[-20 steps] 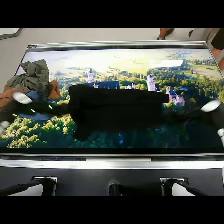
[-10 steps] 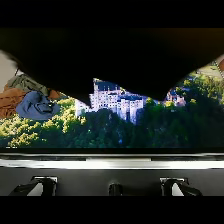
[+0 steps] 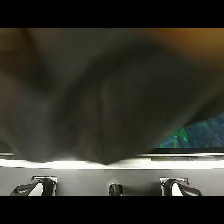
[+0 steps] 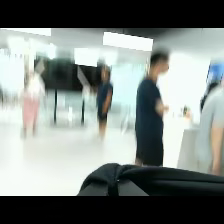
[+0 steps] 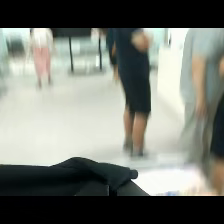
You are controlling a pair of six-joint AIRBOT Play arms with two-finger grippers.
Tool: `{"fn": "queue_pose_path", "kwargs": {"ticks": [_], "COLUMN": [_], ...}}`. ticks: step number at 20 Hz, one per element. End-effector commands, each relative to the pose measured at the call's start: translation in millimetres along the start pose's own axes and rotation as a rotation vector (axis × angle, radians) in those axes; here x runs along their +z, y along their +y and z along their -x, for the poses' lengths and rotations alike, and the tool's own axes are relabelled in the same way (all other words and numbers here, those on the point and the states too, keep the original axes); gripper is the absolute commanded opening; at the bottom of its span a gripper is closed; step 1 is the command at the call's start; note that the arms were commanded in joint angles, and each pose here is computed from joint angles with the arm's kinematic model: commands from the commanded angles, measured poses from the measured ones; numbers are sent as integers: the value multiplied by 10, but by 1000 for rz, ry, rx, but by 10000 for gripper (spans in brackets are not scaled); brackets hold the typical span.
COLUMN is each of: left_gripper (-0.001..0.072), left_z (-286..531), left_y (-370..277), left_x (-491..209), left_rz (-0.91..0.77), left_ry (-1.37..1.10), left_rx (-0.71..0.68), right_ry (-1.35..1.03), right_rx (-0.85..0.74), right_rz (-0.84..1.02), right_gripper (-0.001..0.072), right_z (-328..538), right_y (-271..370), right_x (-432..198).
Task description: Fold the shirts.
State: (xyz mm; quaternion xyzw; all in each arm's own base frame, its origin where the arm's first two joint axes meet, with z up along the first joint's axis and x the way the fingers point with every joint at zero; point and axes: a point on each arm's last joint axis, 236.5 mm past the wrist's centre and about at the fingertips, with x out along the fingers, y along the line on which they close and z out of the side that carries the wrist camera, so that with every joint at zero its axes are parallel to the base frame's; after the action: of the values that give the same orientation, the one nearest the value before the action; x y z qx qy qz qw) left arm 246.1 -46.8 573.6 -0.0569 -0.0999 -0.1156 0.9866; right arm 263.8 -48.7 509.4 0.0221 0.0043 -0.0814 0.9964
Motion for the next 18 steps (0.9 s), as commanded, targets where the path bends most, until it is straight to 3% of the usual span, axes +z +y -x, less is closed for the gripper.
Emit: {"fn": "queue_pose_path", "kwargs": {"ticks": [1,5,8,12,16,18], "left_gripper": [29,29,29,29,29,30], "left_z": [-527,-934,-927,-1278,-1686,-1765], "left_y": [396,694,737,880,1091,1131], "left_x": [-1136,-3562,-5114,-6071,-6277,-6213], "left_rz": [78,241,341,452,467,452], "left_ry": [357,944,1206,1216,1104,1073], "left_rx": [26,-23,-20,54,108,109], "right_ry": [475,1127,1362,1192,946,959], "right_rx": [26,122,79,-16,-43,-41], "right_rz": [-53,-60,-58,-202,-271,-264], "right_gripper": [42,41,42,43,44,43], "right_z": [-524,-1229,-1642,-2566,-3141,-3104], "right_y": [-47,29,117,147,112,104], "right_x": [-1175,-3091,-4344,-5022,-4874,-4864]}}
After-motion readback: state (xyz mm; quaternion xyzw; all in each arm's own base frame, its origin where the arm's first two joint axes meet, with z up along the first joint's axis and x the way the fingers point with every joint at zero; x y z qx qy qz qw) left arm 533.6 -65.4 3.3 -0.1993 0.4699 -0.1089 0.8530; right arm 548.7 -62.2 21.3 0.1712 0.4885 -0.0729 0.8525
